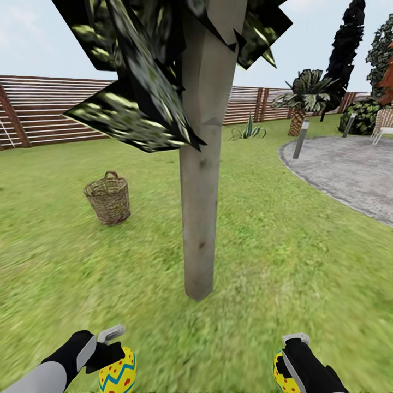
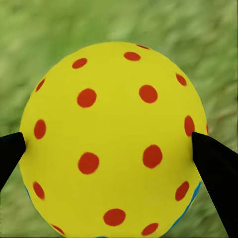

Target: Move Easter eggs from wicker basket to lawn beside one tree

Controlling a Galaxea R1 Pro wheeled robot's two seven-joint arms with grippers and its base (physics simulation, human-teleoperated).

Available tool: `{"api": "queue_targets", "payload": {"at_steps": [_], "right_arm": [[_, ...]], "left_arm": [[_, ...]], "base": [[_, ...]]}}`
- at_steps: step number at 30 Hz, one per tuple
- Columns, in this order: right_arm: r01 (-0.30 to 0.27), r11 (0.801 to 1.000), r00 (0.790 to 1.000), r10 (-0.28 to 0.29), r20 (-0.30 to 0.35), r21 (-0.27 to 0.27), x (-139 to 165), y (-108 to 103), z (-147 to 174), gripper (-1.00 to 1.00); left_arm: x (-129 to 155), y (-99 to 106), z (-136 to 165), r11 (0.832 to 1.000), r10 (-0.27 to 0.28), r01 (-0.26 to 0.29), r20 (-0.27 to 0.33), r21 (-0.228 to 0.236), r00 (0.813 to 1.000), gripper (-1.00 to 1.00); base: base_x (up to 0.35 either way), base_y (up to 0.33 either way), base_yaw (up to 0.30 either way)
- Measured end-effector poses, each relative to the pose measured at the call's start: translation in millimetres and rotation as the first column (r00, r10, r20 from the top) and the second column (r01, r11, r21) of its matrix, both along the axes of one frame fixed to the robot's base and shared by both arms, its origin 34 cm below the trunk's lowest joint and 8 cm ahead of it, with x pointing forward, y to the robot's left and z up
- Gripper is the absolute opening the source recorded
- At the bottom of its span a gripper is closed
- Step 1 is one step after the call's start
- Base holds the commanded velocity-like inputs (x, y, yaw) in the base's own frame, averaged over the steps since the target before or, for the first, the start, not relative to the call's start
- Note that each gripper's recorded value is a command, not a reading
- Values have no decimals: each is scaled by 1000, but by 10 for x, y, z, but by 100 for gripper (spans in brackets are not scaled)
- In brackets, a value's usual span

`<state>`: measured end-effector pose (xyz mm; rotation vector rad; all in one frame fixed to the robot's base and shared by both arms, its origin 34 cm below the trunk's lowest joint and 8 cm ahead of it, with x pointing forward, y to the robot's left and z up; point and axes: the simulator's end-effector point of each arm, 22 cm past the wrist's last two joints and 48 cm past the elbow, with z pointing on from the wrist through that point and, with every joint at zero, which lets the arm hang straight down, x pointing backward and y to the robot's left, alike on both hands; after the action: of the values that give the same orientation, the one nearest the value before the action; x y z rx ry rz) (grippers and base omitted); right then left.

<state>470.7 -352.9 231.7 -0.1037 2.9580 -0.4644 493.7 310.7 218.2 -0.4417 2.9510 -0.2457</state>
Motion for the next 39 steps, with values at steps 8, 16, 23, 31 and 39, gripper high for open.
{"api": "queue_targets", "payload": {"at_steps": [8, 16, 23, 31, 39], "right_arm": [[0, 1000, 999, 0, -33, 0, -89, 1, -132, -100], [-1, 1000, 998, 1, -66, 0, -183, 5, -263, -100], [-1, 1000, 996, 2, -94, 1, -267, 13, -376, -100], [-1, 1000, 993, 1, -116, 2, -334, 14, -455, -100], [-1, 1000, 992, 1, -128, 2, -371, 12, -500, -100]], "left_arm": [[-94, 2, -141, 1000, 0, 0, -32, 0, 999, -100], [-192, -9, -280, 1000, -1, 0, -64, -1, 998, -100], [-282, -10, -398, 1000, 0, 0, -93, -1, 996, -100], [-347, -15, -481, 1000, -1, 1, -113, -2, 994, -100], [-388, 8, -529, 1000, -1, 1, -125, 2, 992, -100]], "base": [[0, 0, 0], [0, 0, 0], [0, 0, 0], [0, 0, 0], [0, 0, 0]]}}
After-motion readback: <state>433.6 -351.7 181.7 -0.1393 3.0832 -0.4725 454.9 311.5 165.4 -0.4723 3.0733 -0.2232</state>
